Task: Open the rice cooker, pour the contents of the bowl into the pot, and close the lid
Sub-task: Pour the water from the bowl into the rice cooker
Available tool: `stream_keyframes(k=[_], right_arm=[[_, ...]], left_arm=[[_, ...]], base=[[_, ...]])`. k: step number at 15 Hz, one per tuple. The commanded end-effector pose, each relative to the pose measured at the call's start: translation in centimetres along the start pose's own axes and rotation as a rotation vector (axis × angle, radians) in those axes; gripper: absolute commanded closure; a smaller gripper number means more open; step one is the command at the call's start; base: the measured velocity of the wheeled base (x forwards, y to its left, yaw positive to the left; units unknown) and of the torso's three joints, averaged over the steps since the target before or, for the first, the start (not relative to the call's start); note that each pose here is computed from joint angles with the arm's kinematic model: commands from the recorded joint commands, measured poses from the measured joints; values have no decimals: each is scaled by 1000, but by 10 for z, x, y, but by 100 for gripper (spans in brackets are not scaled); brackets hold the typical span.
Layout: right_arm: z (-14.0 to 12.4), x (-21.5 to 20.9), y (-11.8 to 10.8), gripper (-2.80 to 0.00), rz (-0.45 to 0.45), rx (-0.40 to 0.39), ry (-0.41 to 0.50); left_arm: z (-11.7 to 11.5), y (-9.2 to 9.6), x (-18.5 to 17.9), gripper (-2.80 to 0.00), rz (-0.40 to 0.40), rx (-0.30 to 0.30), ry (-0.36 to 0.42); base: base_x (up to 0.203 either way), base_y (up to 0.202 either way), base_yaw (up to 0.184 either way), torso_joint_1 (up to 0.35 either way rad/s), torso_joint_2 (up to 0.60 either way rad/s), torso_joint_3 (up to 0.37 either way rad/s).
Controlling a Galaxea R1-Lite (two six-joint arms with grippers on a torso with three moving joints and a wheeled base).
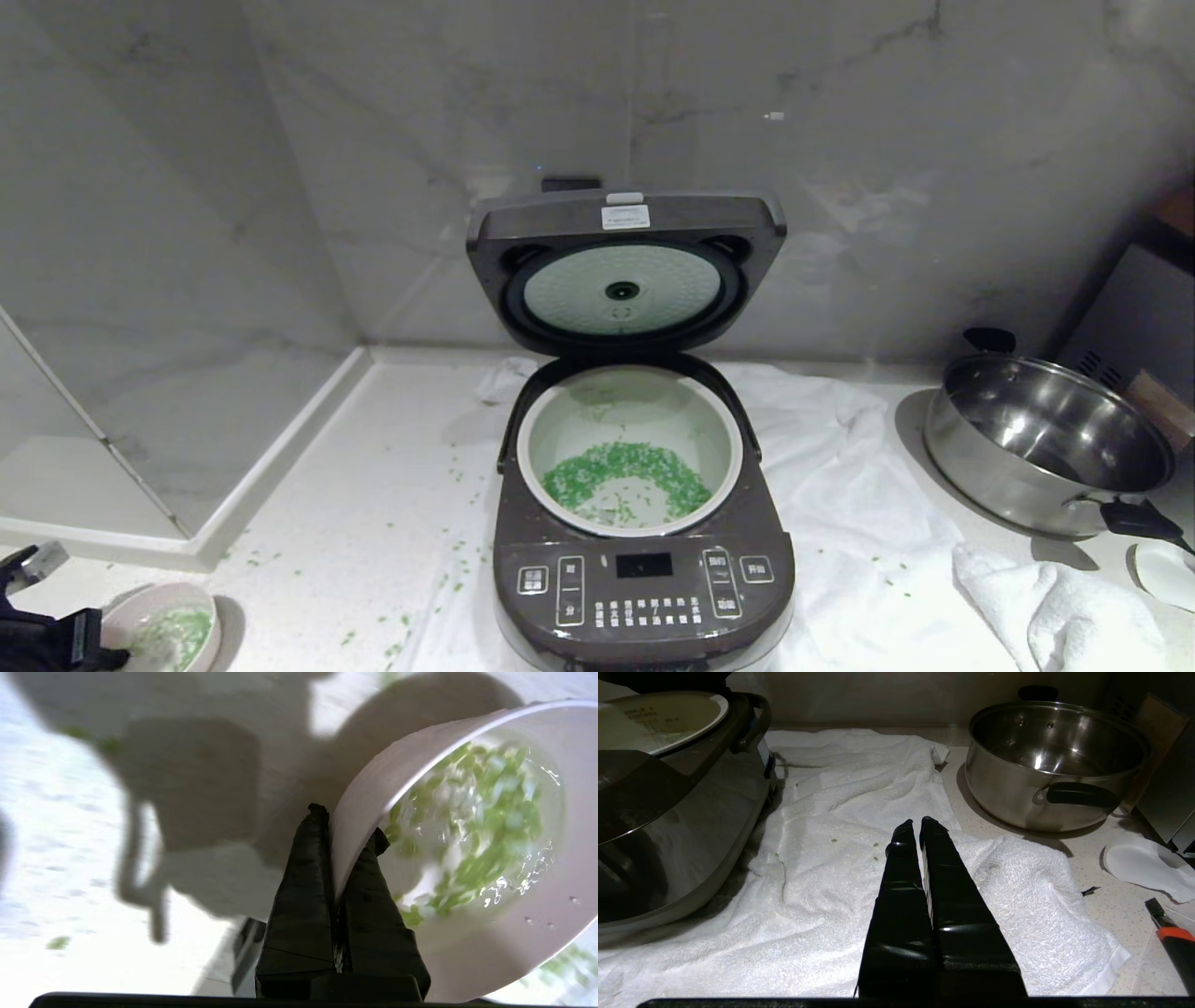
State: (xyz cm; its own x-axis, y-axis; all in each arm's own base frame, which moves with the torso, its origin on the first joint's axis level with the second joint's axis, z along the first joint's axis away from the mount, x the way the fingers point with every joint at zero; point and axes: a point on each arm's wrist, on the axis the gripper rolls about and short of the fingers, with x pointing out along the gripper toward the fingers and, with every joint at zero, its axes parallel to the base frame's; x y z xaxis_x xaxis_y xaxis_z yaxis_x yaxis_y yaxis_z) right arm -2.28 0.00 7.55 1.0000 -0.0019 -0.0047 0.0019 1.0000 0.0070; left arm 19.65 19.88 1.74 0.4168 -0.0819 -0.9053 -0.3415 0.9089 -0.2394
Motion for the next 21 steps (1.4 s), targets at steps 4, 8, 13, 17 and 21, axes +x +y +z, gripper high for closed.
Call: stream_keyframes(k=[4, 8, 13, 17, 21], right_arm=[[0, 0, 0, 0, 0, -1, 1], [0, 0, 0, 0, 0, -1, 6], [0, 1, 0, 0, 0, -1, 15], [0, 1, 0, 0, 0, -1, 14], [0, 1, 0, 0, 0, -1, 12]], left_arm=[[-5, -26, -6, 0, -65, 95, 30], [-15, -59, -3, 0, -130, 160, 75], [-26, -117, -29, 0, -177, 154, 57], [-32, -139, -33, 0, -203, 156, 73], [-33, -159, -38, 0, -201, 171, 62]], base=[[0, 0, 0, 0, 0, 0], [0, 0, 0, 0, 0, 0], [0, 0, 0, 0, 0, 0], [0, 0, 0, 0, 0, 0], [0, 0, 0, 0, 0, 0]])
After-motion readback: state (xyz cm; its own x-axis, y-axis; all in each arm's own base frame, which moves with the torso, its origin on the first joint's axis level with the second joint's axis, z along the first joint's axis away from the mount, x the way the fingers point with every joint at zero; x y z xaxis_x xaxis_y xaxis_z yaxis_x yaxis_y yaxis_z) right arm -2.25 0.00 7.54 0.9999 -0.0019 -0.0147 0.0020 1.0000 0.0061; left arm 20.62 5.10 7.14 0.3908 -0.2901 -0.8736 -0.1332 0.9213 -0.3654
